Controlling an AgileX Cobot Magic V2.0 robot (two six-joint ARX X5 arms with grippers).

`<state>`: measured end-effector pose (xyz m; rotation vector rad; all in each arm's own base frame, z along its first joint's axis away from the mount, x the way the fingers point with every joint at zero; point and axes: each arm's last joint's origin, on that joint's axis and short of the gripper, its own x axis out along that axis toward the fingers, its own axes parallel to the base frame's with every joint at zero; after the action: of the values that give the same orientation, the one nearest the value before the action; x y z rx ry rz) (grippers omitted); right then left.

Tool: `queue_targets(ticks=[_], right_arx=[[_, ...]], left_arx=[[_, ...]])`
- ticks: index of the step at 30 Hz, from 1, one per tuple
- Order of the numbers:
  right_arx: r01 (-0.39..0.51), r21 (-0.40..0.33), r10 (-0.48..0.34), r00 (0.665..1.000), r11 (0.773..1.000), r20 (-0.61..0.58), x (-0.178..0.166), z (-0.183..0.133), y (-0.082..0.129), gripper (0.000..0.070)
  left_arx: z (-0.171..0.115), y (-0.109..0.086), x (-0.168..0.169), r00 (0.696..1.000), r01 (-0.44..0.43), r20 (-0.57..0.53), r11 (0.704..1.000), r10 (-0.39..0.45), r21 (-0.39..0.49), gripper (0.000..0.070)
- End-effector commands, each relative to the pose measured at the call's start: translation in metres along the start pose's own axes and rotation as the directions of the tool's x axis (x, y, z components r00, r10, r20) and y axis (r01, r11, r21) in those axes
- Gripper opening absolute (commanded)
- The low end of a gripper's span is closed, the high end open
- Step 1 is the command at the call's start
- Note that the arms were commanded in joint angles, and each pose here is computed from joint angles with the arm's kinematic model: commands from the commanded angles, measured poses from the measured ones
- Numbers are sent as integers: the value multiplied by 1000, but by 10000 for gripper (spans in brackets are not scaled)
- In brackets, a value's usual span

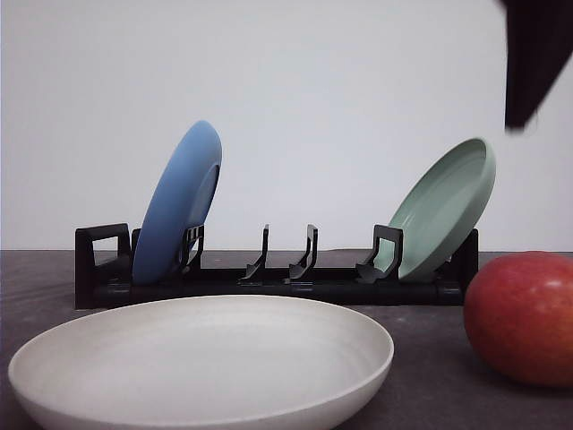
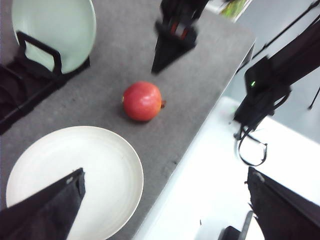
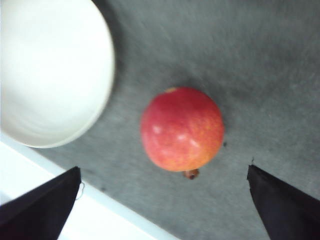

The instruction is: Place pomegranate in white plate

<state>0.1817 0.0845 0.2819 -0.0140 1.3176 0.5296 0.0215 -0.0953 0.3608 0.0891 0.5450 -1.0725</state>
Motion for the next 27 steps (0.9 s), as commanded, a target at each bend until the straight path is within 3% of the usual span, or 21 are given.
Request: queue_targets(ticks=[1, 7, 12, 19, 27], right_arx=[[14, -27, -15, 999, 1000, -36, 8, 7, 2, 700], [63, -58, -71, 987, 996, -146, 45, 23, 5, 700], [70, -76, -84, 976, 995, -201, 70, 32, 7, 700], [118, -82, -136, 953, 990, -272, 98, 37, 6, 700], [134, -48, -142, 929, 990, -343, 116, 37, 4, 675]], left_arx=[[1, 2, -13, 999, 30, 35, 999, -29, -19, 625], [-14, 16, -47, 994, 51, 99, 998, -46, -44, 625], [-29, 28, -63, 995, -18, 94, 999, 22, -49, 625], [-37, 34, -74, 992, -32, 116, 995, 42, -90, 625], [-38, 36, -74, 989, -82, 116, 993, 91, -85, 625]])
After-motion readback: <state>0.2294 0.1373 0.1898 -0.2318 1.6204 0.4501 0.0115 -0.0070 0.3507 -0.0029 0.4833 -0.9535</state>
